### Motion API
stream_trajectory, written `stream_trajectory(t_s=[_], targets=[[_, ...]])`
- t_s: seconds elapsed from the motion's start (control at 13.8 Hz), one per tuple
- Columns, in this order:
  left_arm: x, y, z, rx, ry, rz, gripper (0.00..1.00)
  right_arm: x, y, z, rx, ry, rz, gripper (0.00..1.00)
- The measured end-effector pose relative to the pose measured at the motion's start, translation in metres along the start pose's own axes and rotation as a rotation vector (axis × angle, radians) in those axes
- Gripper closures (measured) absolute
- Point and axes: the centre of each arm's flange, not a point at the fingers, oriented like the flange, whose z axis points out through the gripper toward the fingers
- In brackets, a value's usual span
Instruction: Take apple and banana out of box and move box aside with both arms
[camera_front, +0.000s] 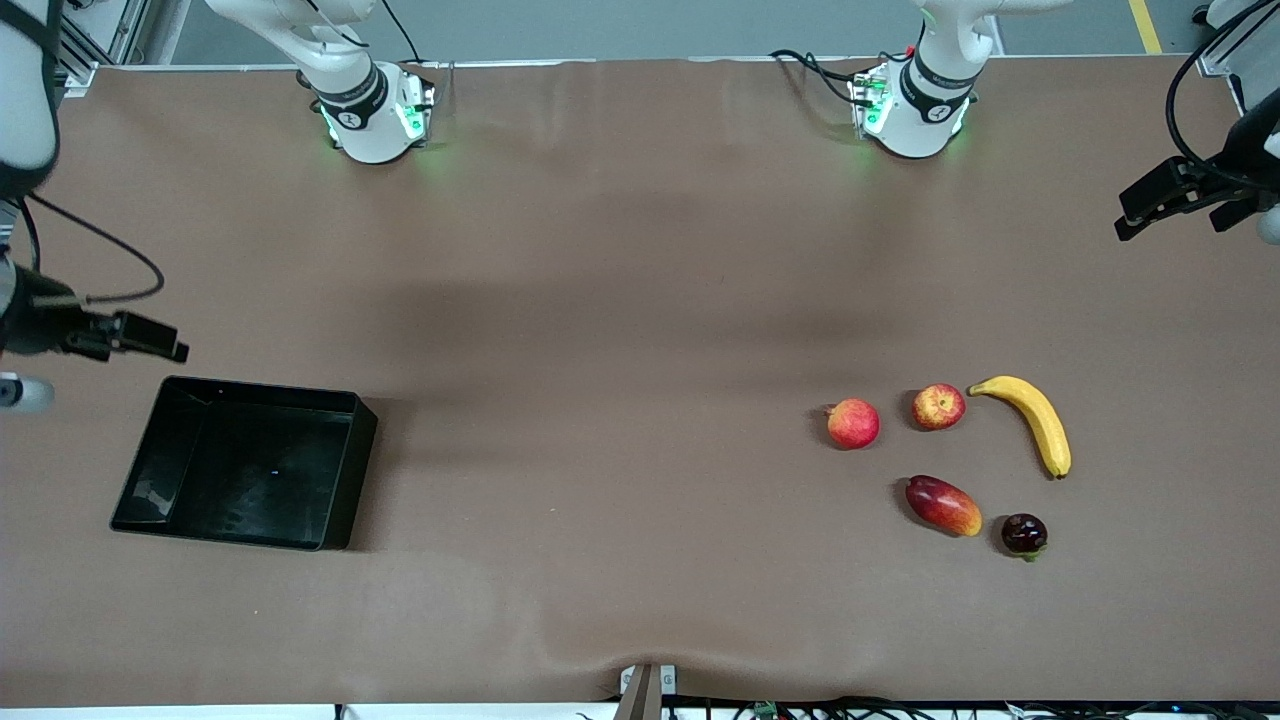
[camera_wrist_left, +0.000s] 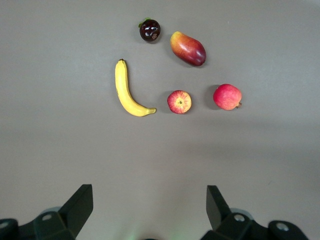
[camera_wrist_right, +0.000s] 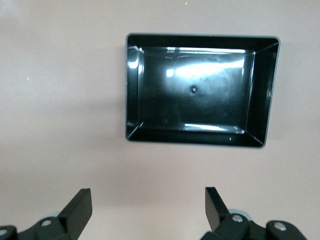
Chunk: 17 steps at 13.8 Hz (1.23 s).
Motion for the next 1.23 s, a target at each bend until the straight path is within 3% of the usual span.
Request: stream_trajectory(t_s=[0.51,0.94,1.23], targets=[[-0.021,-0.002,-0.006,0.001,0.007,0.000,0.00,-0.064,-0.029,-0.046,-0.002,-0.036,-0.051,0.00],[-0.016,-0.002,0.001,0.001,0.004,-0.003,0.00,-0.071,-0.021,-0.047,-0.042,-0.061,0.052,0.00],[-0.014,-0.002,0.004,0.001,0.000,-0.006,0.00,-0.070,-0.021,-0.047,-0.043,-0.059,0.057,0.00]])
